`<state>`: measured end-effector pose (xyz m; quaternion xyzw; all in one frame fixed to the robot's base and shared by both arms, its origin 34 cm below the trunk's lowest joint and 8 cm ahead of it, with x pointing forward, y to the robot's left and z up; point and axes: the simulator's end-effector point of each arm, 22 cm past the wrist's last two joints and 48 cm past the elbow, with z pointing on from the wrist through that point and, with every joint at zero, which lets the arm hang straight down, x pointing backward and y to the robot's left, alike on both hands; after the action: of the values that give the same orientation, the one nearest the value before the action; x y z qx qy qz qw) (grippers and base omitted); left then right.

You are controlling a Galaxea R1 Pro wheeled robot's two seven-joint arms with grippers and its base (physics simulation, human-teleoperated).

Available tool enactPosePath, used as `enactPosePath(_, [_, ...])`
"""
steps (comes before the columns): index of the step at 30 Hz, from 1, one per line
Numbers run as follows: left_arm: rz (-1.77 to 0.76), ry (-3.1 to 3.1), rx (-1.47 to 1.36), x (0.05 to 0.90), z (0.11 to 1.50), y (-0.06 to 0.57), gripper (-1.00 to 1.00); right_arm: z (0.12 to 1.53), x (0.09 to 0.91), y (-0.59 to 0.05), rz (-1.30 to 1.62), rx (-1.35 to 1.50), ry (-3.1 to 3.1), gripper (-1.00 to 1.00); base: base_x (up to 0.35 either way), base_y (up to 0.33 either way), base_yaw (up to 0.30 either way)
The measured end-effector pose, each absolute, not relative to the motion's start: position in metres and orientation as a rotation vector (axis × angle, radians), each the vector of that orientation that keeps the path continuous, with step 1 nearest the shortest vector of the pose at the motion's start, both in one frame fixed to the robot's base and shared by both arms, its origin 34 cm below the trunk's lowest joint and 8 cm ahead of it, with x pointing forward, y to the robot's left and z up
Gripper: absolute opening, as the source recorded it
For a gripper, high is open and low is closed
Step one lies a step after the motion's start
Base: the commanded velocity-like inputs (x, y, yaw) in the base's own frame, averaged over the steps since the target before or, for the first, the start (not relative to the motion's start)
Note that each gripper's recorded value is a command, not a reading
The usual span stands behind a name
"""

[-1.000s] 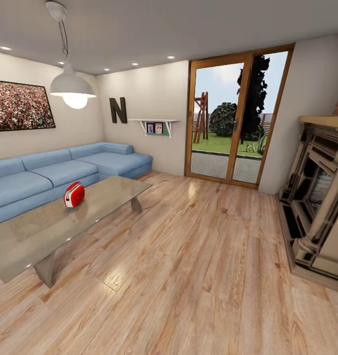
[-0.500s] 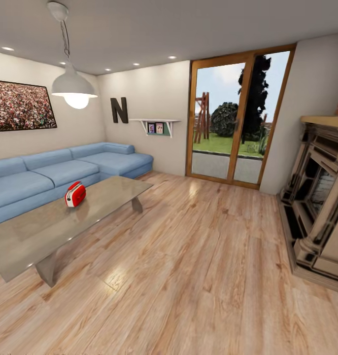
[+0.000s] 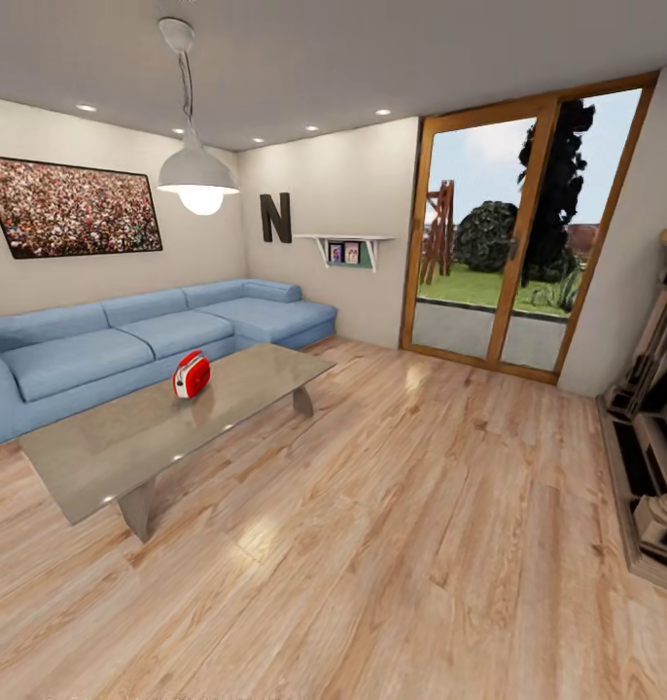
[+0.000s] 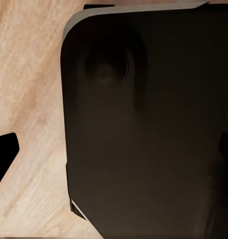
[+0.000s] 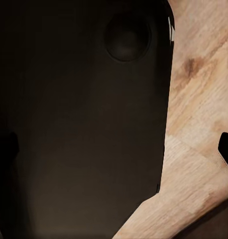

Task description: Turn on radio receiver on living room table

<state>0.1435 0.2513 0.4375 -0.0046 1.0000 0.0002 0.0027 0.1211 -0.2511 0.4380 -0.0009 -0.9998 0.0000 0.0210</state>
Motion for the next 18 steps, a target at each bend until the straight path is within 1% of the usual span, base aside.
enactPosePath(10, [0.0, 3.137, -0.015, 0.143, 0.4375, 0.2513, 1.0, 0.438, 0.1212, -0.2511, 0.0, -0.003, -3.1, 1.0, 0.0, 0.0, 0.257])
enactPosePath(16, [0.0, 3.137, -0.017, 0.1428, 0.4375, 0.2513, 1.0, 0.4379, 0.1215, -0.2517, 0.001, -0.003, -3.1, 1.0, 0.0, 0.0, 0.208])
enactPosePath(18, [0.0, 3.137, -0.016, 0.1429, 0.4375, 0.2513, 1.0, 0.438, 0.1213, -0.2519, 0.002, -0.004, -3.1, 1.0, 0.0, 0.0, 0.101])
